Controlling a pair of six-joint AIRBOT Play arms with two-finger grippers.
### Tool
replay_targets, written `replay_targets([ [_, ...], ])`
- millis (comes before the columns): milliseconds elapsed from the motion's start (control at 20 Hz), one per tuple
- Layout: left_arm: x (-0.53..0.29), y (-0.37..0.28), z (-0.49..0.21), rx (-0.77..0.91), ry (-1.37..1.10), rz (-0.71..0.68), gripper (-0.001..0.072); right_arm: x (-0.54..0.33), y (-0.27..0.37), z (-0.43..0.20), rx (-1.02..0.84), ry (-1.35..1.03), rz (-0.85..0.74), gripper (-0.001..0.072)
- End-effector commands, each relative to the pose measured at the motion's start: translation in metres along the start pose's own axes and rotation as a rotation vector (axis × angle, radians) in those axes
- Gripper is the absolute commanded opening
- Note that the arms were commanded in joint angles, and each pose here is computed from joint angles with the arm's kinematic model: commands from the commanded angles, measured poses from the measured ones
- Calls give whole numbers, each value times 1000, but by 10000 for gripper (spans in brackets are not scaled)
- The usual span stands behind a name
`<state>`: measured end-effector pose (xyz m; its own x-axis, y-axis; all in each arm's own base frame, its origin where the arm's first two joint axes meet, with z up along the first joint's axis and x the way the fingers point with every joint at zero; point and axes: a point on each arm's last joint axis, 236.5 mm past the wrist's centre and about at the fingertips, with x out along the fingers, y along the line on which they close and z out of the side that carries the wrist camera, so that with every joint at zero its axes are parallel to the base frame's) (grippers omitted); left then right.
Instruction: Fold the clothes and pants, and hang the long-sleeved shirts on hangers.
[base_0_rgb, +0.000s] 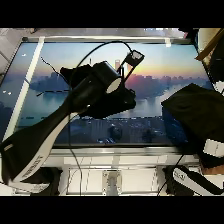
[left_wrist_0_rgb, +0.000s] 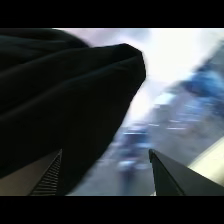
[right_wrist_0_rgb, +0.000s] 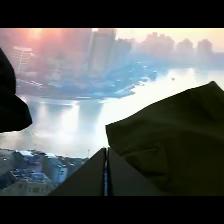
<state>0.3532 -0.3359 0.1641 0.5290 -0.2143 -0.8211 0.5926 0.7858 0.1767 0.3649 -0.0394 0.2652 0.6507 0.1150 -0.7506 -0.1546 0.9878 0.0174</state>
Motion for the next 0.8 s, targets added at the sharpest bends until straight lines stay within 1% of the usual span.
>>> replay_targets([
  [0, -65, 116, -31, -164, 34, 365, 625, 21, 4, 1, 17, 25, 57, 181],
  [50, -75, 141, -51, -264, 63, 394, 624, 27, 5, 1, 22, 34, 73, 328],
  [100, -78, 157, -78, -328, 106, 403, 621, 33, 5, 1, 27, 42, 87, 379],
  [200, -71, 177, -148, -389, 219, 457, 613, 43, 5, -1, 37, 62, 106, 379],
  [300, -57, 183, -228, -479, 298, 508, 613, 50, 8, -1, 46, 72, 133, 379],
  [350, -48, 181, -267, -555, 305, 529, 613, 53, 13, 0, 51, 72, 160, 379],
  [400, -38, 175, -297, -668, 285, 529, 612, 55, 19, 1, 55, 73, 189, 379],
  [450, -23, 161, -317, -809, 240, 472, 612, 57, 24, 2, 61, 71, 218, 379],
  [500, -6, 144, -320, -921, 181, 366, 612, 59, 29, 3, 67, 70, 243, 379],
  [550, 11, 125, -311, -1009, 103, 231, 612, 61, 33, 3, 73, 68, 264, 379],
  [600, 24, 117, -300, -1086, 28, 138, 612, 64, 36, 2, 80, 73, 284, 379],
  [650, 34, 116, -295, -1138, -11, 98, 614, 67, 38, 0, 87, 81, 299, 379],
  [750, 55, 109, -295, -1199, 18, 45, 614, 74, 40, -8, 100, 107, 314, 379],
])
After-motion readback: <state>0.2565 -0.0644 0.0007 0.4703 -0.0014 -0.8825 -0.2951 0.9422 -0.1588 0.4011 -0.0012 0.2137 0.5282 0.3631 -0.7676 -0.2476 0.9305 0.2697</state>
